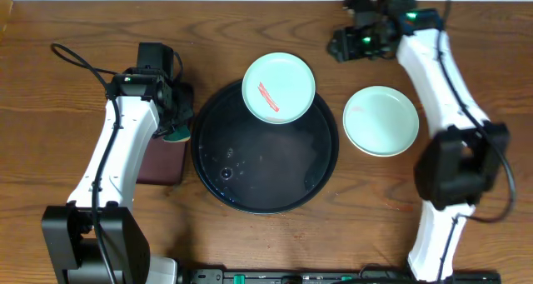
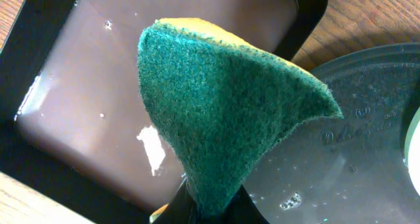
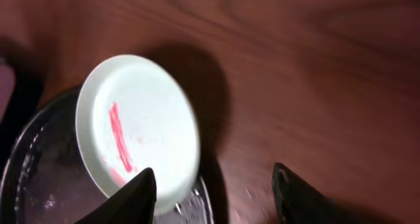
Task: Clean dirty plates on tray and stack at the side
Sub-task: 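Move right gripper to remaining green plate and drag it to tray center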
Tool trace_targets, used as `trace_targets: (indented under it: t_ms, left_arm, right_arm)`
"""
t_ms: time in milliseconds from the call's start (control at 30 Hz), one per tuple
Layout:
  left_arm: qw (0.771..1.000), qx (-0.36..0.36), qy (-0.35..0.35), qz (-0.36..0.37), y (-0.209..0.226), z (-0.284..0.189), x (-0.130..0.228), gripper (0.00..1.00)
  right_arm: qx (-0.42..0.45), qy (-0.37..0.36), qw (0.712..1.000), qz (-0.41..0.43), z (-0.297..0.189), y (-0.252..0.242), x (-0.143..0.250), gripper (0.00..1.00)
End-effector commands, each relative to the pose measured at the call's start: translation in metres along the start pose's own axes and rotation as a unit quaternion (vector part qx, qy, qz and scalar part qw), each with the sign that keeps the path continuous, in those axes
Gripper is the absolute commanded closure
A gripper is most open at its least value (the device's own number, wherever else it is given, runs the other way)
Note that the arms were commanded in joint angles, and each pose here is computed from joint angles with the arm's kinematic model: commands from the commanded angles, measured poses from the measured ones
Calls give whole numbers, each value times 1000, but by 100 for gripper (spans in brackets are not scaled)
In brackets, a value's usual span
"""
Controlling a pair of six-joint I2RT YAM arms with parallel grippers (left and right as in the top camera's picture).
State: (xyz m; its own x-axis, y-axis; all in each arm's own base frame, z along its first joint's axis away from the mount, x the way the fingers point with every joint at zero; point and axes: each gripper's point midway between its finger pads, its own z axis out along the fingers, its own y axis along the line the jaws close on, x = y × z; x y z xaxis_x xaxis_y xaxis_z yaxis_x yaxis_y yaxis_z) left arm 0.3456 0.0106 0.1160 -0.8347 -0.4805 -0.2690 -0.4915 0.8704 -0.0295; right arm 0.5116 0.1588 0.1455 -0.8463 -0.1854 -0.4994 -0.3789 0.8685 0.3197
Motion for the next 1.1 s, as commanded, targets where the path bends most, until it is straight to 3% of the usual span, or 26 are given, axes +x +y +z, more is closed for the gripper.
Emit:
trace_targets:
  t_ms: [0, 333, 467, 633, 900, 1067]
  left_arm:
    - [1000, -10, 1, 8, 5, 3, 1, 93]
    - [1000, -10, 1, 8, 5, 3, 1, 93]
    - [1000, -10, 1, 8, 5, 3, 1, 92]
    - [1000, -10, 1, 8, 5, 3, 1, 93]
    - [1000, -10, 1, 8, 5, 3, 1, 93]
    - [1000, -11, 1, 8, 5, 3, 1, 93]
  right_arm:
    - [-70, 18, 996, -47, 40, 23, 2, 45]
    - [-88, 65, 992, -55, 116, 33, 35, 47]
    - [-78, 73, 994, -37, 122, 29, 40, 66]
    - [-59, 70, 996, -15, 116, 23, 35, 98]
    - [-55, 96, 992, 53, 74, 46, 37, 99]
    - [-7, 163, 978, 131, 57, 60, 69, 99]
